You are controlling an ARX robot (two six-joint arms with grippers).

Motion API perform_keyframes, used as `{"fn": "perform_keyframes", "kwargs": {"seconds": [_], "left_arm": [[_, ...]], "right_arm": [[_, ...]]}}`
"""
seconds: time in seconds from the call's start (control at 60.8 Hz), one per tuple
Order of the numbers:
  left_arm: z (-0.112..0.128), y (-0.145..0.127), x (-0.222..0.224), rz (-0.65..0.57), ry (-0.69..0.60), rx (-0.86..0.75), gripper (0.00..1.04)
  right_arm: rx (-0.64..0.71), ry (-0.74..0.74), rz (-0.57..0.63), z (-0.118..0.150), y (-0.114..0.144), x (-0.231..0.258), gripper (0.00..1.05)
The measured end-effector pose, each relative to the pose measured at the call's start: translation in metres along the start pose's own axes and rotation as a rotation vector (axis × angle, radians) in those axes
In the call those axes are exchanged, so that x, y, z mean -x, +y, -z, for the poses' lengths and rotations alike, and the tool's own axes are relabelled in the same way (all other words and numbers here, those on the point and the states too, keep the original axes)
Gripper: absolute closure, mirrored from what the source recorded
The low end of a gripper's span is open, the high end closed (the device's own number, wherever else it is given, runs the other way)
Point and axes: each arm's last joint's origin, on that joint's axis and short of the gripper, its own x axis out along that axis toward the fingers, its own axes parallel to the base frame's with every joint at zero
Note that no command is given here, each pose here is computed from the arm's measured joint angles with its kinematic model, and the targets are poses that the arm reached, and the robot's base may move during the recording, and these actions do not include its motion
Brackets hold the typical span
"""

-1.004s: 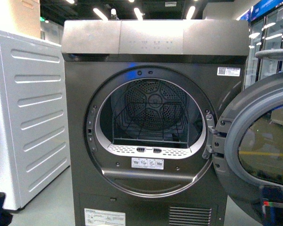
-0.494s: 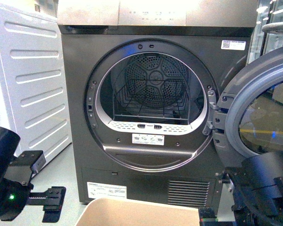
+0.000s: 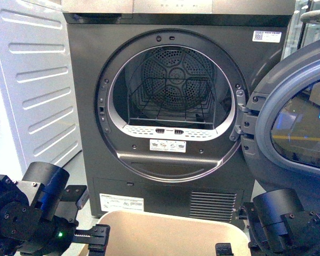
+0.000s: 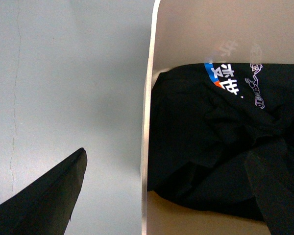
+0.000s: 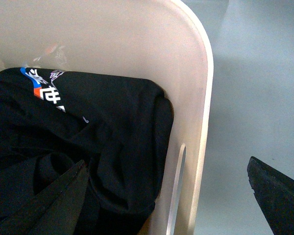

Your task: Move hamper under clothes hanger

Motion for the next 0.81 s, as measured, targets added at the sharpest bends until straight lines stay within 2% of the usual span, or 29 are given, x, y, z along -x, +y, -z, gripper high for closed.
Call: {"fn": "perform_keyframes", "kwargs": {"seconds": [0.527, 0.806], "left_arm": [[0.003, 0.015, -0.018, -0.028, 0.013, 0.010, 0.07], [0.010, 0.012, -0.030, -0.020, 0.030, 0.004, 0.07]], "right_arm": [[-0.029, 0.032, 0.052, 0.007, -0.007, -0.027, 0.08], [-0.034, 0.038, 0.069, 0.009, -0.011, -0.029, 0.08]]}}
